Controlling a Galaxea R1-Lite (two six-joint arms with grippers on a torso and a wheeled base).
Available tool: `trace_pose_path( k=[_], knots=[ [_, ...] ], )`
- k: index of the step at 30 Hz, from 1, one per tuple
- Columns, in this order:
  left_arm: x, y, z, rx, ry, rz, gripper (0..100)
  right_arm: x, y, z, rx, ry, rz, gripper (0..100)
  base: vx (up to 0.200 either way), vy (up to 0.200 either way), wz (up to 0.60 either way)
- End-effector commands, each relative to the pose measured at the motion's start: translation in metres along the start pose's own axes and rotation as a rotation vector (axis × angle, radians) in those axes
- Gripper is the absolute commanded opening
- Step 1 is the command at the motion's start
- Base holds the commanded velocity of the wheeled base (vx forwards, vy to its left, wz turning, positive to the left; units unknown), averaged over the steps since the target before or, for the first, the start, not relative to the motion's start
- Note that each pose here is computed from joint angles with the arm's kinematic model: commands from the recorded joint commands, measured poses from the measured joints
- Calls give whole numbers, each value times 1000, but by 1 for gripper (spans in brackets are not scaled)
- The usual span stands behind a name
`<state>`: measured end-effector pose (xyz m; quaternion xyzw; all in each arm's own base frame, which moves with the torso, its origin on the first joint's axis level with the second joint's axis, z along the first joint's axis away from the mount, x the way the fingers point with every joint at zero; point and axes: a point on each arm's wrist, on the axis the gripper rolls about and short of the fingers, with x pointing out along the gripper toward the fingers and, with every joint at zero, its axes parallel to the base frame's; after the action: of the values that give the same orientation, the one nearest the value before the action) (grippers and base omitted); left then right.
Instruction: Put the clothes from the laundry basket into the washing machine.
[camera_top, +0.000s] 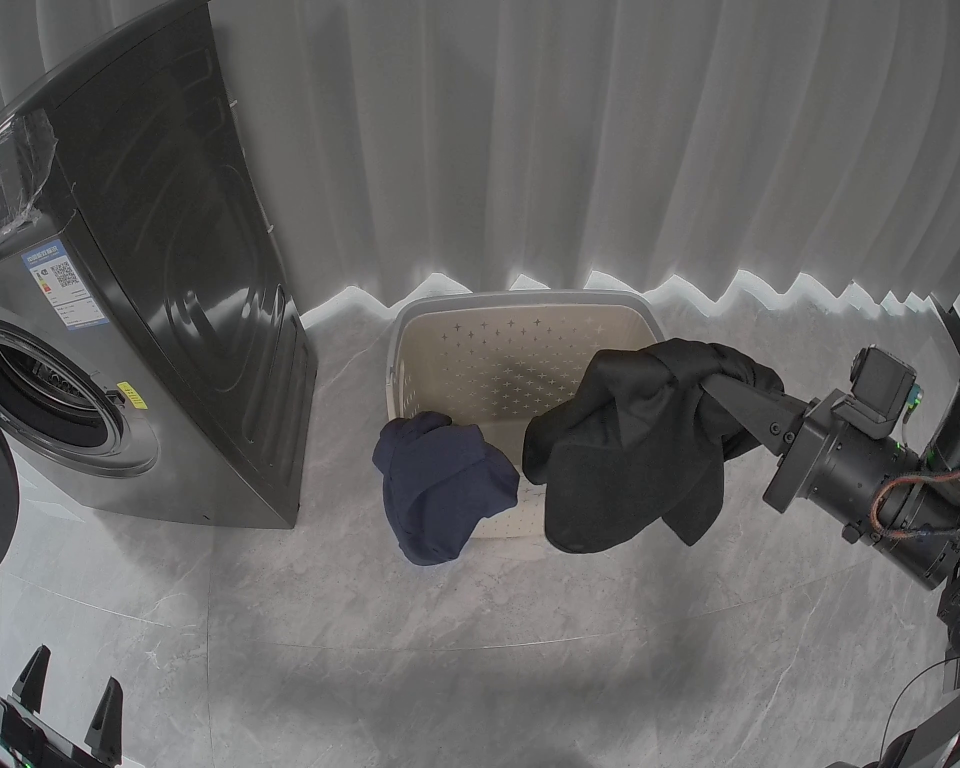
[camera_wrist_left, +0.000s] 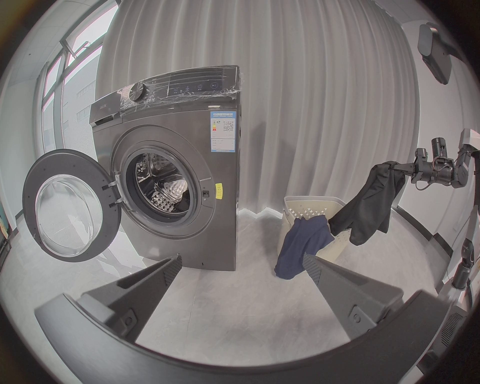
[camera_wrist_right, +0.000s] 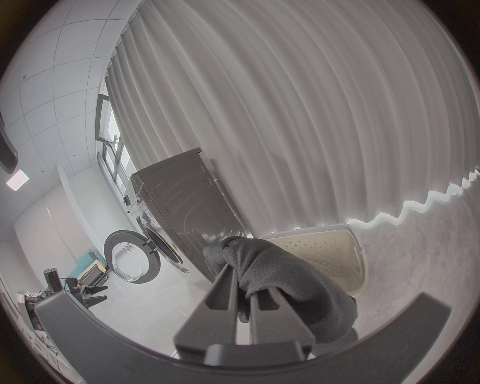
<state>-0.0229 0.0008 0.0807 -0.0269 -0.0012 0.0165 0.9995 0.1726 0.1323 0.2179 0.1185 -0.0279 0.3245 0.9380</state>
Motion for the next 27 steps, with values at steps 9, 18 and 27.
trace_pose_path(
  k=[9,18,27],
  knots=[
    [0,0,-4,-1,5,-1,100,1,1,-1,1,3,5,0,0,200,0],
    [0,0,-5,-1,6,0,100,1,2,-1,1,4,8,0,0,200,0],
    [0,0,-4,-1,5,-1,100,0,2,-2,1,7,7,0,0,200,0]
  ],
)
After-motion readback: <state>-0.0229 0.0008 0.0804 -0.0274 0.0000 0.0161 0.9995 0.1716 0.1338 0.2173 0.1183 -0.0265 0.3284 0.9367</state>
